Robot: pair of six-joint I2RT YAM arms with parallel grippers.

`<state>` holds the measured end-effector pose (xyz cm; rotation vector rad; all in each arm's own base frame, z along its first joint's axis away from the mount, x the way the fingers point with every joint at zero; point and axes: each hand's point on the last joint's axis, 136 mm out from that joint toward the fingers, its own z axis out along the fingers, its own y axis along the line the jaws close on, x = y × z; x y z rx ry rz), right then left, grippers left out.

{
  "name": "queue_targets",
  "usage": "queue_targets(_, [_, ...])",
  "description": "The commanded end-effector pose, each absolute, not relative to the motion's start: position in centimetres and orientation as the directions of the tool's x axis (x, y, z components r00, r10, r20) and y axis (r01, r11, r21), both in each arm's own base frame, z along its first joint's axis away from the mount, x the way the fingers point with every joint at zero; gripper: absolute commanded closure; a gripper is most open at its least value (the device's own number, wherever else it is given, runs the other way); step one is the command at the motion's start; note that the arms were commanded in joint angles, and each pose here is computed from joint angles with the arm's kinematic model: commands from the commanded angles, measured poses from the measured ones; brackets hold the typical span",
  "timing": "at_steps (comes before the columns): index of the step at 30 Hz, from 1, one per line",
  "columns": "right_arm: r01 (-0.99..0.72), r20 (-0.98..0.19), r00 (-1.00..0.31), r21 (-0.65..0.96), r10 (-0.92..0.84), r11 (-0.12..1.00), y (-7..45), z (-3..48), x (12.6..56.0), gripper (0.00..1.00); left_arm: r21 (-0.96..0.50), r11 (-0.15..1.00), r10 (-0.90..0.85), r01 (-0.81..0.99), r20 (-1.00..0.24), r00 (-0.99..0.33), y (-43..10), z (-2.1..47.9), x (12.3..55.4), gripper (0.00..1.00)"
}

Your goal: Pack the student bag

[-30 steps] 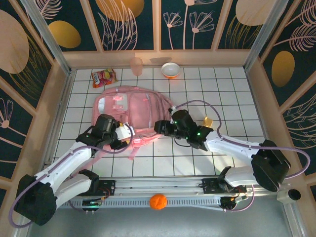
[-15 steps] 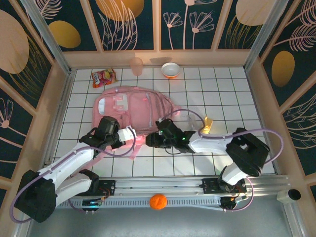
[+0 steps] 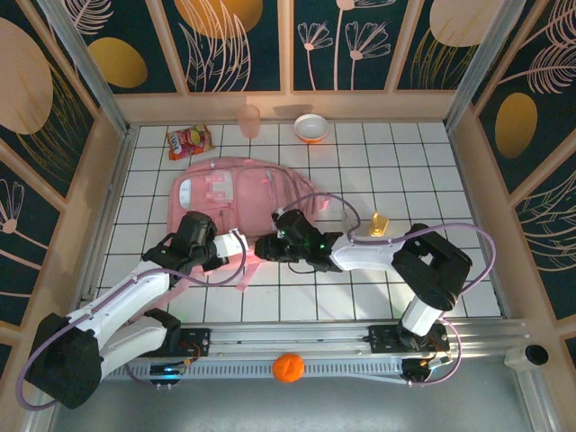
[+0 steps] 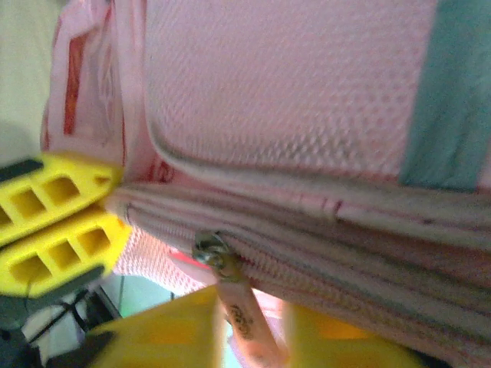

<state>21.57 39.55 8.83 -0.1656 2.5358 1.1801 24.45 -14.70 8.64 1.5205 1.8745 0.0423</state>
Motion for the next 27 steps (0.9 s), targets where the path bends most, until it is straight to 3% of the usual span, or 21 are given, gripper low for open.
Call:
queue_targets(1, [-0.214, -0.373, -0.924, 0.680, 0.079, 0.701, 38.9, 8.9, 23.3, 0.98, 0.455, 0.317, 0.838, 0.832, -0.546, -0.021, -15.7, 10.8, 24.9, 0.93])
queue_targets(7, [-0.144, -0.391, -0.914, 0.567, 0.111, 0.811, 34.3, 7.9, 24.1, 1.00, 0.479, 0.322, 0.864, 0.817, -0.501, -0.047, -14.8, 10.5, 25.3, 0.97])
queue_targets(20, [-0.047, -0.404, -0.894, 0.515, 0.195, 0.856, 25.3, 7.5, 26.7, 1.00, 0.490, 0.322, 0.882, 0.810, -0.467, -0.068, -14.0, 10.4, 25.4, 0.98])
queue_targets(27, [-0.110, -0.391, -0.909, 0.561, 0.146, 0.820, 26.9, 7.8, 24.6, 1.00, 0.552, 0.371, 0.897, 0.746, -0.422, -0.133, -12.4, 10.5, 26.9, 0.97])
